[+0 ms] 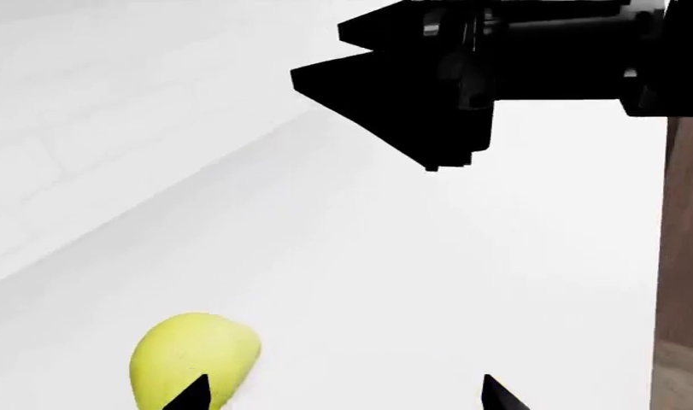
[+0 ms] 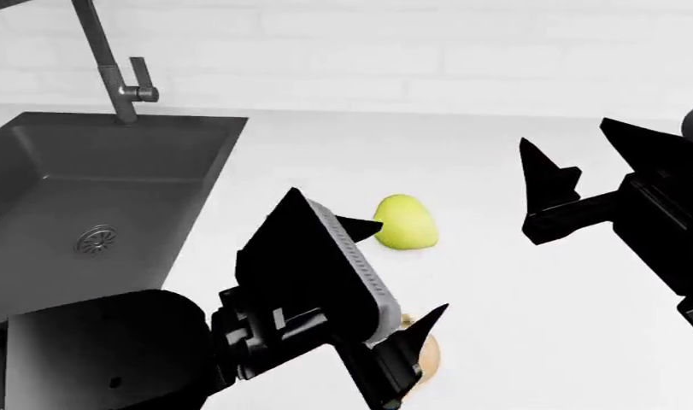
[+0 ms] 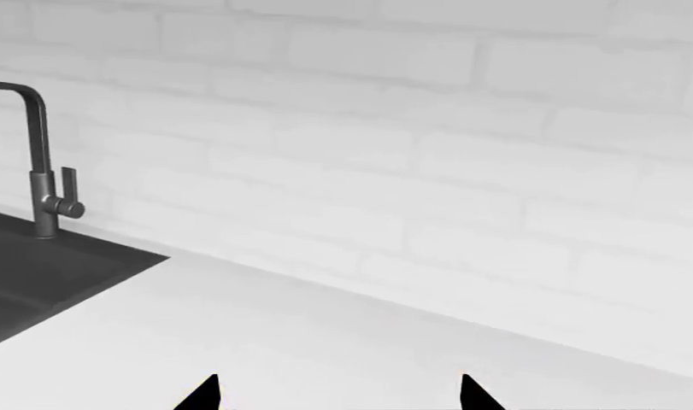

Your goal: Pick the pear, onion from the counter and place them in the cabinet. Then close the cabinet.

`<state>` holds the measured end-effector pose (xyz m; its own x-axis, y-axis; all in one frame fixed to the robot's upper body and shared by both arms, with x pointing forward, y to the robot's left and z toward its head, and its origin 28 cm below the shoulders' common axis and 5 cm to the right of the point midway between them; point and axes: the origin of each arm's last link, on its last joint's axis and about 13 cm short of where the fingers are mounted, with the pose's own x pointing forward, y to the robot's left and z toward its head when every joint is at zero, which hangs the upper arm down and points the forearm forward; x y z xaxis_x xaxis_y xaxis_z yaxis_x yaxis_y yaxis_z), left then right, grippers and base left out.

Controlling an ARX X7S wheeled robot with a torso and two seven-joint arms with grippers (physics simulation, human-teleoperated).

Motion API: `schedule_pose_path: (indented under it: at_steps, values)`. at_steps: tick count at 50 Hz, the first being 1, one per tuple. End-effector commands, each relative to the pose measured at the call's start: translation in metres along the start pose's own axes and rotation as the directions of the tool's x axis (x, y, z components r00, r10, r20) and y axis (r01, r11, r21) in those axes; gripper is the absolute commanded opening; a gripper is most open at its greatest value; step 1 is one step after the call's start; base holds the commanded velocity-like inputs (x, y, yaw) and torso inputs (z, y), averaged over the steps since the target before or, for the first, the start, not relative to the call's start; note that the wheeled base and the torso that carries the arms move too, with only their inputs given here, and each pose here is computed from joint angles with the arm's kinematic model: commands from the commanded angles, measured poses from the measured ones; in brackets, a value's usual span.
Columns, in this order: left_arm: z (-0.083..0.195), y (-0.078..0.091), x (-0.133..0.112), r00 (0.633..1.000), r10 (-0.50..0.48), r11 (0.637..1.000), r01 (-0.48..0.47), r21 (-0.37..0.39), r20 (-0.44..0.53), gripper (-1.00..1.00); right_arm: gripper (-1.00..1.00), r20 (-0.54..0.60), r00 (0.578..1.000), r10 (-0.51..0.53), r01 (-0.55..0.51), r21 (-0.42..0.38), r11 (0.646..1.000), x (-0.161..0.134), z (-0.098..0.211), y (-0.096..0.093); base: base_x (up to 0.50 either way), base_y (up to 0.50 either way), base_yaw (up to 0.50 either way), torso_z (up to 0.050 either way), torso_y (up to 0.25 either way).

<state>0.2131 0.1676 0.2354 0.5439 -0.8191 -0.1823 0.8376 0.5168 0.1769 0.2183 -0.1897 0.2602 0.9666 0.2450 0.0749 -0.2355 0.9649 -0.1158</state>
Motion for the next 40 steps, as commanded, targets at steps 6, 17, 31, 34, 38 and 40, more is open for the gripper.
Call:
schedule_pose_path:
  at_steps: [6,17,31,34,38,40]
  values:
    - [-0.024,-0.014,0.01,0.992,-0.089,0.996,0.088,-0.015,-0.088,1.0,1.0,0.001,1.0,-0.011,0.011,0.01,1.0,0.0,-0.004,-0.001,0.0,0.0,0.0,0.0,0.0]
    - [-0.045,-0.012,0.021,0.987,-0.077,0.997,0.073,-0.034,-0.137,1.0,1.0,-0.013,1.0,-0.013,0.013,0.016,1.0,0.002,-0.014,-0.002,0.0,0.0,0.0,0.0,0.0]
    - [-0.07,-0.013,0.034,0.975,-0.084,0.996,0.073,-0.059,-0.208,1.0,1.0,-0.014,1.0,-0.019,0.019,0.023,1.0,0.001,-0.017,-0.003,0.0,0.0,0.0,0.0,0.0]
    - [-0.075,-0.012,0.037,0.972,-0.076,0.996,0.065,-0.059,-0.223,1.0,1.0,-0.013,1.0,-0.02,0.02,0.024,1.0,0.001,-0.017,-0.004,0.0,0.0,0.0,0.0,0.0]
    - [-0.078,-0.013,0.04,0.967,-0.061,0.997,0.05,-0.05,-0.246,1.0,1.0,-0.013,1.0,-0.018,0.019,0.024,1.0,0.0,-0.017,-0.003,0.0,0.0,0.0,0.0,0.0]
    - [-0.081,-0.014,0.041,0.963,-0.053,0.998,0.045,-0.036,-0.263,1.0,1.0,-0.012,1.0,-0.017,0.017,0.024,1.0,0.0,-0.016,-0.003,0.0,0.0,0.0,0.0,0.0]
